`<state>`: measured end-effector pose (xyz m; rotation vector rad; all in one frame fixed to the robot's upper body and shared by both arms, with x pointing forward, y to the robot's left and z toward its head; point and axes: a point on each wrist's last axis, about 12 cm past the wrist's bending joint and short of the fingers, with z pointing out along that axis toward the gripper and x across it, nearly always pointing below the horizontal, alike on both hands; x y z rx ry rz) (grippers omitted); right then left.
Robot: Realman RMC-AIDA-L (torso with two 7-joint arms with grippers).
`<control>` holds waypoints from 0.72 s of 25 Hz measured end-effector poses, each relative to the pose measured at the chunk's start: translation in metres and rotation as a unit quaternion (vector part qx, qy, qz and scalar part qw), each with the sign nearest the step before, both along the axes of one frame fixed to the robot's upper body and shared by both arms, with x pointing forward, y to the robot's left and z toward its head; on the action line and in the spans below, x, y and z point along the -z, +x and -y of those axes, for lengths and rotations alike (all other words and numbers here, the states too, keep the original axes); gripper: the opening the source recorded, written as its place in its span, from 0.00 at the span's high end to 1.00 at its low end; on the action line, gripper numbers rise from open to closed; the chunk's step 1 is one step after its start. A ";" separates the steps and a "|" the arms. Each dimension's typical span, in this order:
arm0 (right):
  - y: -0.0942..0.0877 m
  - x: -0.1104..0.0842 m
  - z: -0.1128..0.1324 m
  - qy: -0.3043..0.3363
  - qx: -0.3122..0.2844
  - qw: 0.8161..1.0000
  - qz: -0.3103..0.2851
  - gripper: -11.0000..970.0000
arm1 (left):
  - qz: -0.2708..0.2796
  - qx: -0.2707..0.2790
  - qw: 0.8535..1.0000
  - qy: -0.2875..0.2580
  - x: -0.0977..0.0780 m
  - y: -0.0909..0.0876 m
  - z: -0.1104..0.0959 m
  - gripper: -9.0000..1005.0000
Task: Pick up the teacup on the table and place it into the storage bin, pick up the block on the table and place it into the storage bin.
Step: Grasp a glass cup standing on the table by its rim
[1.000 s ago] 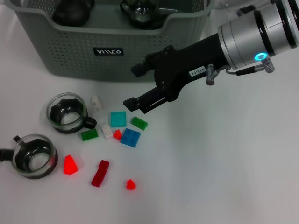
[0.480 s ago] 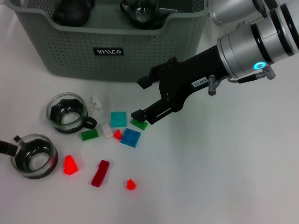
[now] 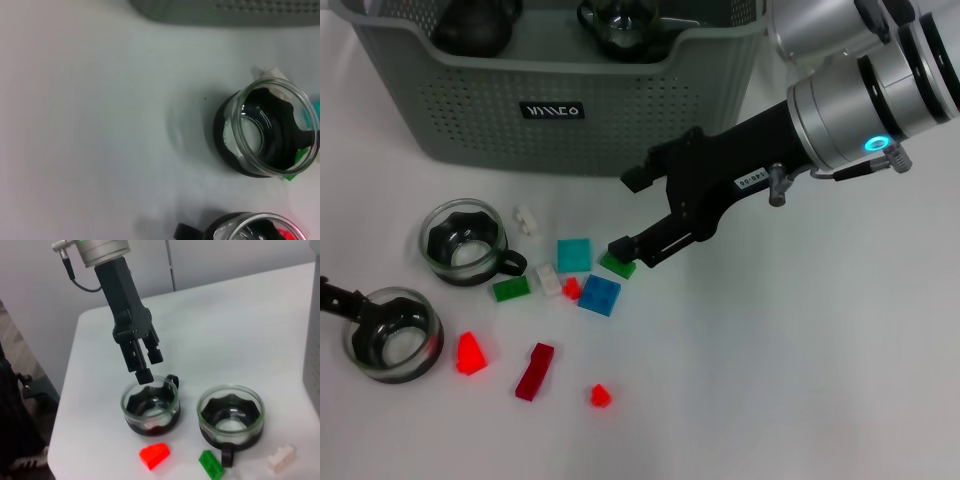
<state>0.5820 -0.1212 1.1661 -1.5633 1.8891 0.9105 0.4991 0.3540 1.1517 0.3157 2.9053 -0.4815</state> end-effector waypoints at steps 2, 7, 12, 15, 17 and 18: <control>0.001 0.001 0.001 -0.005 0.003 1.000 0.003 0.02 | -0.001 -0.001 1.000 0.001 0.002 0.002 0.002 0.18; 0.003 0.002 0.000 -0.009 0.007 1.000 0.006 0.02 | -0.008 0.000 1.000 0.002 0.010 0.005 0.006 0.20; 0.005 0.001 -0.001 -0.012 0.007 1.000 0.009 0.02 | -0.014 0.002 1.000 0.005 0.016 0.005 0.009 0.20; 0.005 0.001 -0.002 -0.012 0.007 1.000 0.012 0.02 | -0.019 0.002 1.000 0.002 0.018 0.005 0.009 0.20; 0.006 0.000 -0.003 -0.012 0.006 1.000 0.013 0.02 | -0.023 0.002 1.000 0.000 0.020 0.004 0.009 0.21; 0.006 0.000 -0.003 -0.012 0.007 1.000 0.013 0.02 | -0.025 0.002 1.000 -0.002 0.022 0.004 0.010 0.21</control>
